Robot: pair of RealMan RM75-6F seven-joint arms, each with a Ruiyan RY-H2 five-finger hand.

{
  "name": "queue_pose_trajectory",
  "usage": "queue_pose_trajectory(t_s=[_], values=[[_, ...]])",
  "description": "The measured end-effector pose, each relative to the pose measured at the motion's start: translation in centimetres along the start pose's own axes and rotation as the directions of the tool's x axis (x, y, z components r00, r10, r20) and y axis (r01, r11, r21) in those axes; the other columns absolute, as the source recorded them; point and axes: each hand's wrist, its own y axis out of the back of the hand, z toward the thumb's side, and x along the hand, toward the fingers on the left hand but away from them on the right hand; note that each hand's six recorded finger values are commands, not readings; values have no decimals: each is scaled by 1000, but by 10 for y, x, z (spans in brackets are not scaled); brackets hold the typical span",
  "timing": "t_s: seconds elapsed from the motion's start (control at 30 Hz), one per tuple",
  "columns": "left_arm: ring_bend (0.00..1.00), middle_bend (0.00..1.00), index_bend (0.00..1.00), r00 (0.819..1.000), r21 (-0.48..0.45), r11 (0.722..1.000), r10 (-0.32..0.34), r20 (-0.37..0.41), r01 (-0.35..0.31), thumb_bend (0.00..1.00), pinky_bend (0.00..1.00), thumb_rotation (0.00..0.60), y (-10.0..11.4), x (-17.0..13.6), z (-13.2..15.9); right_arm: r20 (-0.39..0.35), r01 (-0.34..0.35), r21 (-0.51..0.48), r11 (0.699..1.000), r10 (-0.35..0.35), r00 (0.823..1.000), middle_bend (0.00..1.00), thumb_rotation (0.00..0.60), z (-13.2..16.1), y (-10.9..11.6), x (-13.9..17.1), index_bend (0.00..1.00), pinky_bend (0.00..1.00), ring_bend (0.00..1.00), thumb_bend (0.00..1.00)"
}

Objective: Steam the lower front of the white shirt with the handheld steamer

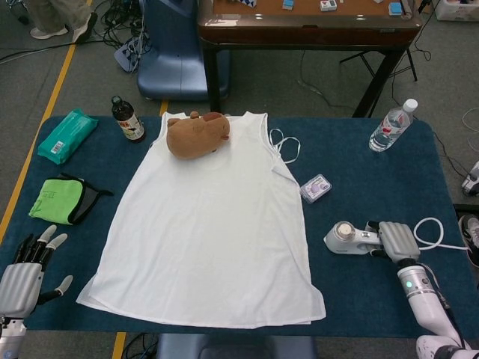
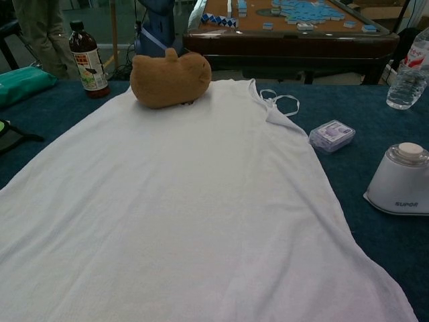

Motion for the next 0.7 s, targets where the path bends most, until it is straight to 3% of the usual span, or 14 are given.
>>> queue_pose_trajectory(t_s=[0.37, 0.7], values=[[77, 51, 150, 1000, 18, 1000, -7, 24, 6, 224, 0, 600, 2, 5, 4, -114, 55, -105, 993, -67, 991, 881, 600, 14, 8, -1, 932, 658, 791, 553], [77, 50, 150, 992, 29, 998, -54, 114, 51, 223, 0, 600, 2, 17, 24, -291, 72, -126, 989, -106, 951, 929, 600, 61, 16, -9, 968, 726, 842, 553]])
